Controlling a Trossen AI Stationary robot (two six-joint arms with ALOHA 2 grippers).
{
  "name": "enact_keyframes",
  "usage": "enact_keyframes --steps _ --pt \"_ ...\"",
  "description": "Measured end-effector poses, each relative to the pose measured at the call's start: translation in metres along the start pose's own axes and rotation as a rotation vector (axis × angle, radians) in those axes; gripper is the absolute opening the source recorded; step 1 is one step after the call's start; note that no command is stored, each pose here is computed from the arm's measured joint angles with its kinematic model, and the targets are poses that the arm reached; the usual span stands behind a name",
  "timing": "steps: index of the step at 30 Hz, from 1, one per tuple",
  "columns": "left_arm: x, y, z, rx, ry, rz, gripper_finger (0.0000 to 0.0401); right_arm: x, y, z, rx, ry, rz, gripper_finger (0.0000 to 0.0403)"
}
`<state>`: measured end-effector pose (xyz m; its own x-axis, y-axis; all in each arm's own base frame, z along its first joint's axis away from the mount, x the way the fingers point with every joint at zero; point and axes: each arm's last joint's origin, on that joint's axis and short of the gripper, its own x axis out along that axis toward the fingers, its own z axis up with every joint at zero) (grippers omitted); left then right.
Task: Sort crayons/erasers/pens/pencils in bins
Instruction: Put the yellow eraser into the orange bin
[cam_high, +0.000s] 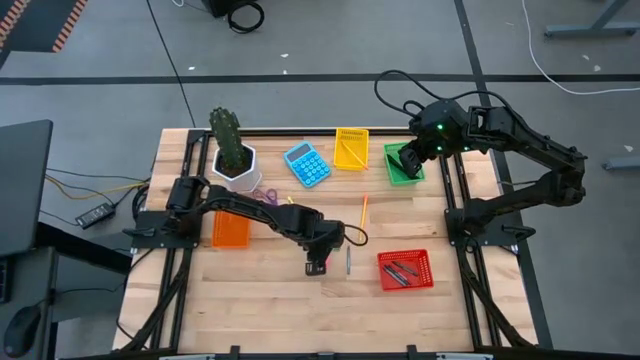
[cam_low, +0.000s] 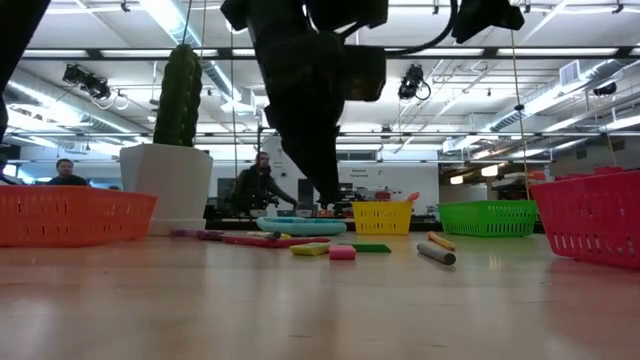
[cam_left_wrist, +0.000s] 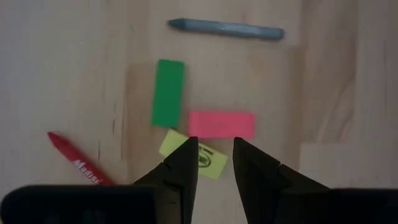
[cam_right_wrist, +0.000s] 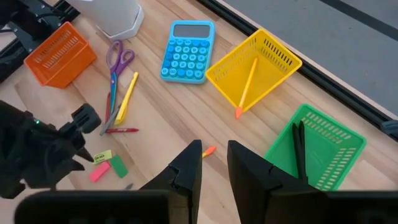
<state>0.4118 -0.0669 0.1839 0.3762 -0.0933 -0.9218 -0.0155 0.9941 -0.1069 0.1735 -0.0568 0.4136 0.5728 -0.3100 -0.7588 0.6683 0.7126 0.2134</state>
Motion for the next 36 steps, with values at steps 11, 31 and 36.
enact_keyframes --steps 11,31,36 --pt "0.008 0.003 -0.012 -0.224 0.055 0.021 0.0108 0.0 0.0 0.0 -0.02 -0.001 0.0 0.0083" --pt "0.008 0.007 -0.011 -0.345 0.054 0.031 0.0108 0.0 0.0 0.0 -0.015 -0.007 -0.013 0.0083" --pt "0.019 0.007 -0.012 -0.37 0.077 0.009 0.0108 0.0 0.0 0.0 -0.019 -0.007 -0.013 0.0083"
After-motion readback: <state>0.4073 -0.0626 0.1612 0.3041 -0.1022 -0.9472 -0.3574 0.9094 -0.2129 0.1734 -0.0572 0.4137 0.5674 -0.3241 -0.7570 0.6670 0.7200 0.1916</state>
